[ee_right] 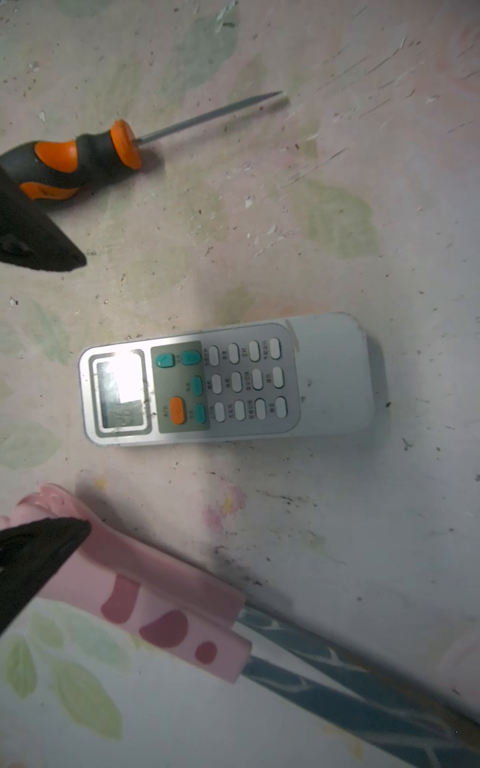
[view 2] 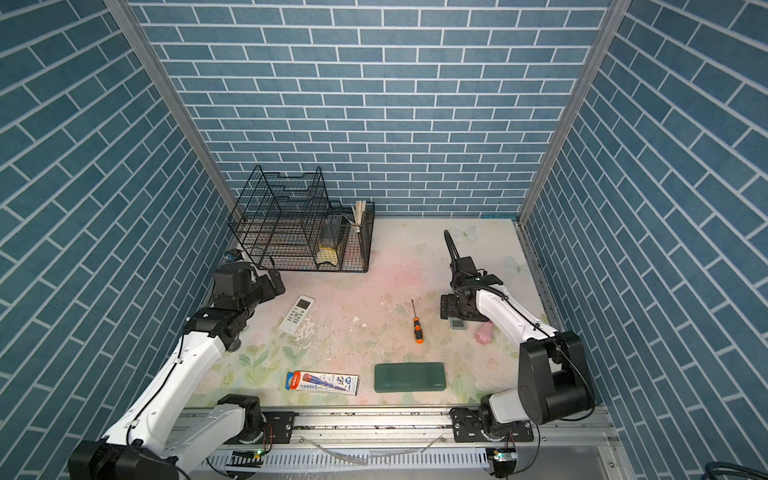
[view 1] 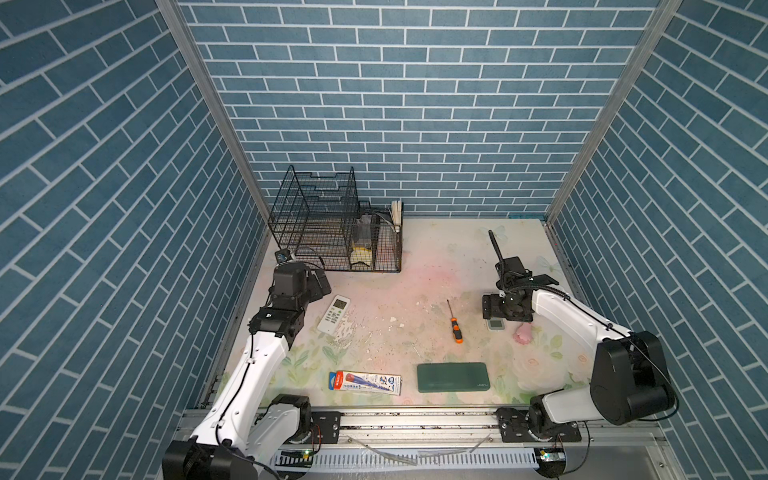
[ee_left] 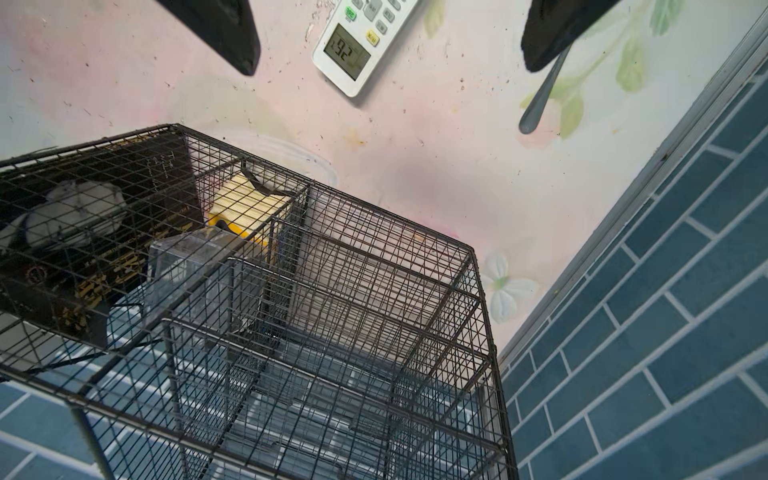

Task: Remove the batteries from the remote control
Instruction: 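Move the right gripper over the white remote near the screwdriver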

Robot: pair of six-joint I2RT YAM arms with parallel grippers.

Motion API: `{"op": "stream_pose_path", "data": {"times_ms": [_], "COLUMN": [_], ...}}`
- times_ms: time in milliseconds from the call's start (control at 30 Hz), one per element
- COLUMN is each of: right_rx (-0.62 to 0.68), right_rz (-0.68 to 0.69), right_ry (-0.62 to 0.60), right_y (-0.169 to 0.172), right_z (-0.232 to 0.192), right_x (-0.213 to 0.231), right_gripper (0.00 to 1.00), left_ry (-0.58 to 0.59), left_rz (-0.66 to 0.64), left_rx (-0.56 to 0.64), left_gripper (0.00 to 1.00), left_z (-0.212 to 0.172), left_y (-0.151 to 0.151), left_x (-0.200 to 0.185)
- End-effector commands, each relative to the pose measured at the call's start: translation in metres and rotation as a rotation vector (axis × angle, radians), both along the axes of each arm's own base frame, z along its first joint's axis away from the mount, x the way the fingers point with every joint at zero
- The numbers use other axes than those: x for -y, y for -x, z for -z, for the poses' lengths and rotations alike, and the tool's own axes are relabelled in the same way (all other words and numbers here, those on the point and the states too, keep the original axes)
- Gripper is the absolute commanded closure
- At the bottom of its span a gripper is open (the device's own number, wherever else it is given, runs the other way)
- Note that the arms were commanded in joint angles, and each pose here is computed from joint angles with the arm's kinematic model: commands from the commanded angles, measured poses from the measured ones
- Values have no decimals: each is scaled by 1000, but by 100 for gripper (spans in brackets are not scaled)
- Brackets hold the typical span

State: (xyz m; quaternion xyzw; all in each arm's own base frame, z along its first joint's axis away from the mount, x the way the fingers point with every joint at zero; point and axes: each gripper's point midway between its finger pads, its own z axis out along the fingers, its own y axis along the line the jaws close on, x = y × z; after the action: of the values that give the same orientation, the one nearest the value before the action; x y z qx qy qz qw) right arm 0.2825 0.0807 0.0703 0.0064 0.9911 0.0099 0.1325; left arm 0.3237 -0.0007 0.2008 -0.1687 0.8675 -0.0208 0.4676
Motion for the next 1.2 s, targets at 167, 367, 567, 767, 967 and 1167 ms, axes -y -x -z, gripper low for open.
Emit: {"op": "stream_pose_path", "data": {"times_ms": [167, 367, 567, 767, 967, 1167], "right_rx": [-34, -61, -84, -85, -65, -61], "right_rz": [27, 42, 57, 78, 90, 93], "right_ry": [-57, -63, -97, -106, -90, -65], "right_y": [-9, -6, -6, -3, 0, 6], "right_z": [11, 24, 37, 42, 37, 33], "right_x": [-15, -16, -23, -22, -17, -11], "right_gripper": [7, 7, 8, 9, 9, 6], "left_ry": [17, 16, 16, 13, 17, 28], "left_rz": [4, 7, 8, 6, 7, 6], "left_rx": [5, 3, 1, 3, -3, 6], "left_gripper": [0, 0, 0, 0, 0, 0], "left_z": [-7, -8, -8, -8, -6, -7], "left_y": [2, 1, 0, 1, 3, 4], "left_x": [3, 4, 4, 4, 4, 5]}}
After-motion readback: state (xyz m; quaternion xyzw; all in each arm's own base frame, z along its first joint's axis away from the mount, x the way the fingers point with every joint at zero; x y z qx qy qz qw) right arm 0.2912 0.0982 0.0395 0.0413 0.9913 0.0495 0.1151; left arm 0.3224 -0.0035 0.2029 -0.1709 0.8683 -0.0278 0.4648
